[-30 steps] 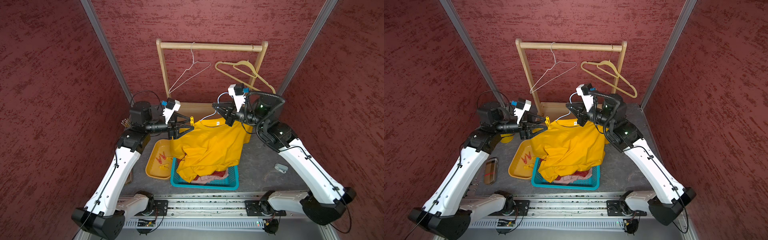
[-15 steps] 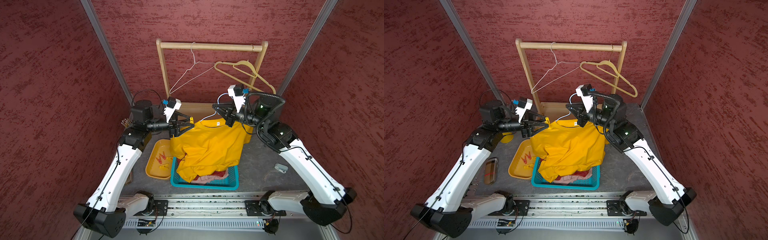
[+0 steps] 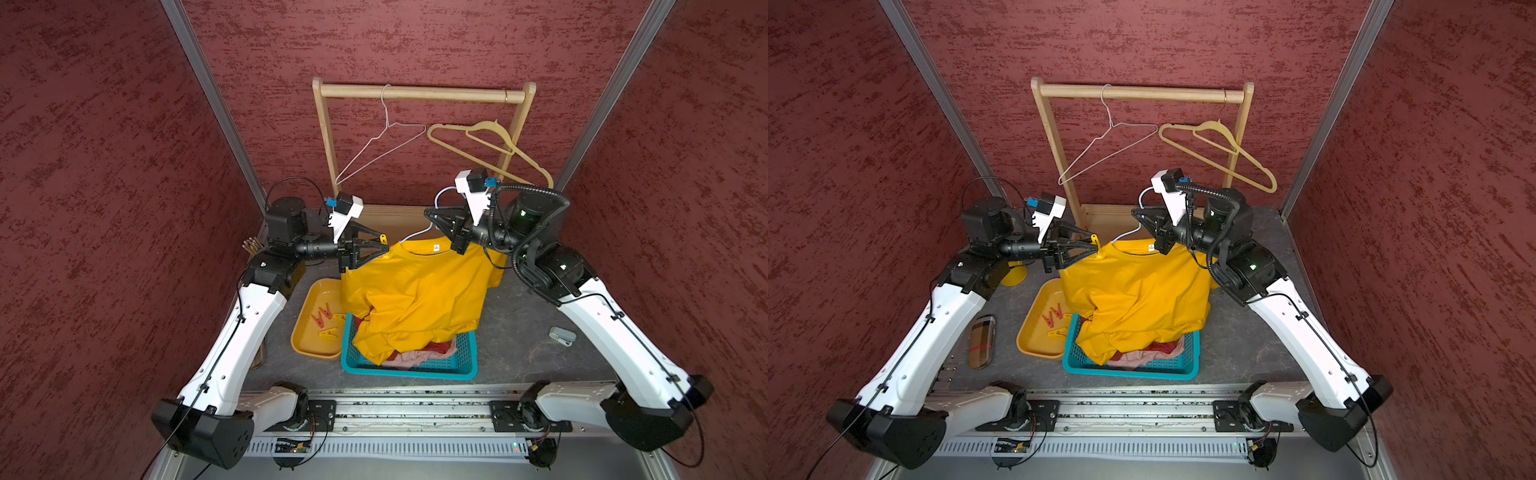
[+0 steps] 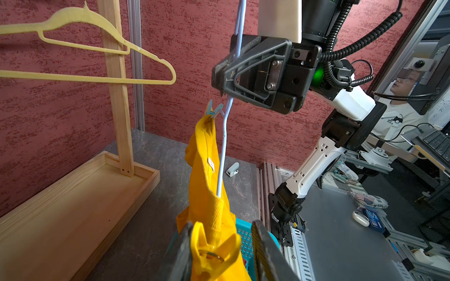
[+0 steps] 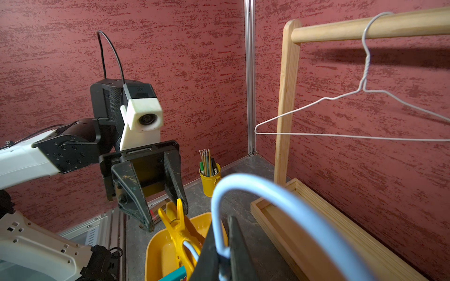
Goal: Remove the clothespins securing t-shirts to the hanger
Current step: Remove the clothespin from the hanger.
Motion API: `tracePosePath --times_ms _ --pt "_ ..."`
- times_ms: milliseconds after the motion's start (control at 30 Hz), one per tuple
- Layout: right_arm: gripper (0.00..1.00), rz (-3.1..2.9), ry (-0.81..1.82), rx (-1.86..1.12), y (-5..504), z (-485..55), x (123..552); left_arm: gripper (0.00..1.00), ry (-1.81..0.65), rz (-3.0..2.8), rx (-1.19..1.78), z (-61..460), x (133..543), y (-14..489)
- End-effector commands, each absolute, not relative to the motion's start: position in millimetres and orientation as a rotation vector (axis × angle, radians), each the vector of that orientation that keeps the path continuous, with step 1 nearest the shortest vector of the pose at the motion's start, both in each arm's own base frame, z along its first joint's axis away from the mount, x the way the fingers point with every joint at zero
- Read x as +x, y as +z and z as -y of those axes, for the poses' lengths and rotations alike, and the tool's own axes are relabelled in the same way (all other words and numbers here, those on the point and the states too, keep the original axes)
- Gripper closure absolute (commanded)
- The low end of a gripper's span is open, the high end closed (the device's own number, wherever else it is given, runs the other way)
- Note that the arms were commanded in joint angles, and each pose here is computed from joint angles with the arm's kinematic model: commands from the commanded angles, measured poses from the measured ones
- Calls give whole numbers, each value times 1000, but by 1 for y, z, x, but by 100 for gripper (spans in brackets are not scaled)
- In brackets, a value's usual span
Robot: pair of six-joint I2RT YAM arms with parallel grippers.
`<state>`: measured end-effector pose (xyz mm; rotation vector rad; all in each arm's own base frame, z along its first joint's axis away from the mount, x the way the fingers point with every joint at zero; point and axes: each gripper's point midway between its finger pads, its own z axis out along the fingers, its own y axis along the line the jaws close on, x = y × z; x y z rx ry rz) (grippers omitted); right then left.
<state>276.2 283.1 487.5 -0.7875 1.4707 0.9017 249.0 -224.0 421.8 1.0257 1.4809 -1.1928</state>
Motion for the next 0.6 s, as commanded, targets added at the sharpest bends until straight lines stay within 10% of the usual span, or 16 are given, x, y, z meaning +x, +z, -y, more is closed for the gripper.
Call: tracePosePath --times_ms 0,567 --pt "100 -1420 904 -810 499 -285 269 70 -1212 -1469 1033 223 249 421" --pt "100 -1434 888 -786 498 -284 276 100 -1214 -1461 1019 217 246 422"
